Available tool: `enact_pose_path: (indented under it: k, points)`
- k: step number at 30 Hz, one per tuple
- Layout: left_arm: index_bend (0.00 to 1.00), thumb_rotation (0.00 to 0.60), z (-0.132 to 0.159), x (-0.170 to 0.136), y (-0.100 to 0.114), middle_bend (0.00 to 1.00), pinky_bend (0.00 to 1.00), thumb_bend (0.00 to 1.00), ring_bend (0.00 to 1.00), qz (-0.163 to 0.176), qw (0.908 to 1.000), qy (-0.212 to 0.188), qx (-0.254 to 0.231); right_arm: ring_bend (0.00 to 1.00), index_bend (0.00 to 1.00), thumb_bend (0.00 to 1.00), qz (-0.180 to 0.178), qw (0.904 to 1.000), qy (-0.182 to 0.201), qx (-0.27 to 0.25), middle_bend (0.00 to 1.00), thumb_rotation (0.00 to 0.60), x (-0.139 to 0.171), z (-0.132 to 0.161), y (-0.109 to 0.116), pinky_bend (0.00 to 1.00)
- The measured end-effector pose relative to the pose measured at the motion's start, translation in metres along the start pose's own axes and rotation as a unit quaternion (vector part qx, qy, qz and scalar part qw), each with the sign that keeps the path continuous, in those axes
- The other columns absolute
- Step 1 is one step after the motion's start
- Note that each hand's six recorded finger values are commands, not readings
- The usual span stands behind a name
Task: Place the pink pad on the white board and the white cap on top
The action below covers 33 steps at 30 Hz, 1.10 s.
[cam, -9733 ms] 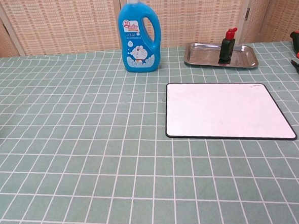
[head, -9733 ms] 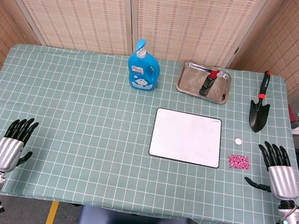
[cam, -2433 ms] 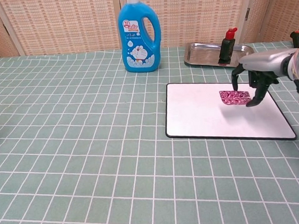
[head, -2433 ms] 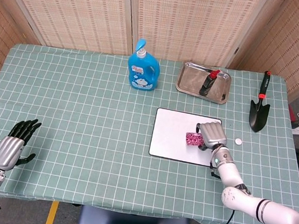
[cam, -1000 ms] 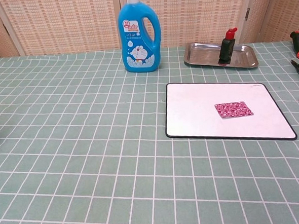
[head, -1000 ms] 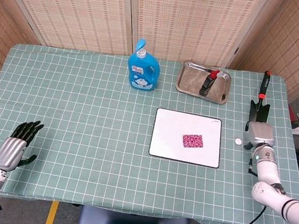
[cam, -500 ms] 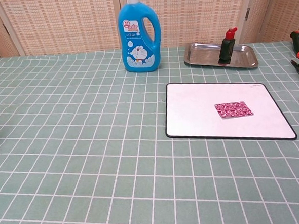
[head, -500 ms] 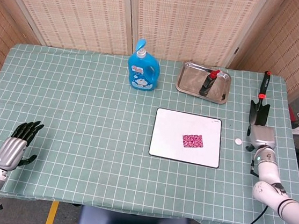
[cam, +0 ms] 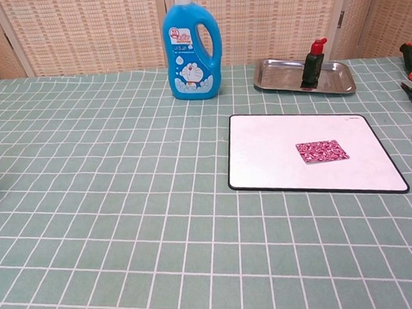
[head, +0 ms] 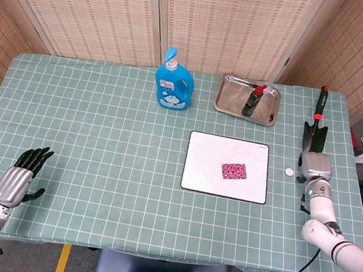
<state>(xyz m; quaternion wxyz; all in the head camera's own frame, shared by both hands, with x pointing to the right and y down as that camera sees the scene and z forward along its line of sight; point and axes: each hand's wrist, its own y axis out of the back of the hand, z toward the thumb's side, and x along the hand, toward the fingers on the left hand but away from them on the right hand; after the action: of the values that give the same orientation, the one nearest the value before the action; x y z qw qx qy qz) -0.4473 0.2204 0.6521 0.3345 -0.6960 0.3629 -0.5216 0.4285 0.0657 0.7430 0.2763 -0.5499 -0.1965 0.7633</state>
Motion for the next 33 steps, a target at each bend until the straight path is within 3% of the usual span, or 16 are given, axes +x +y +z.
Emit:
enact_pose_path:
  k: [33]
  points:
    - [0.00, 0.600, -0.002, 0.001, -0.001, 0.00, 0.00, 0.18, 0.00, -0.005, 1.0000, 0.002, -0.003, 0.83, 0.48, 0.22, 0.015, 0.9998, 0.011, -0.003, 0.97, 0.600, -0.013, 0.016, -0.005, 0.75]
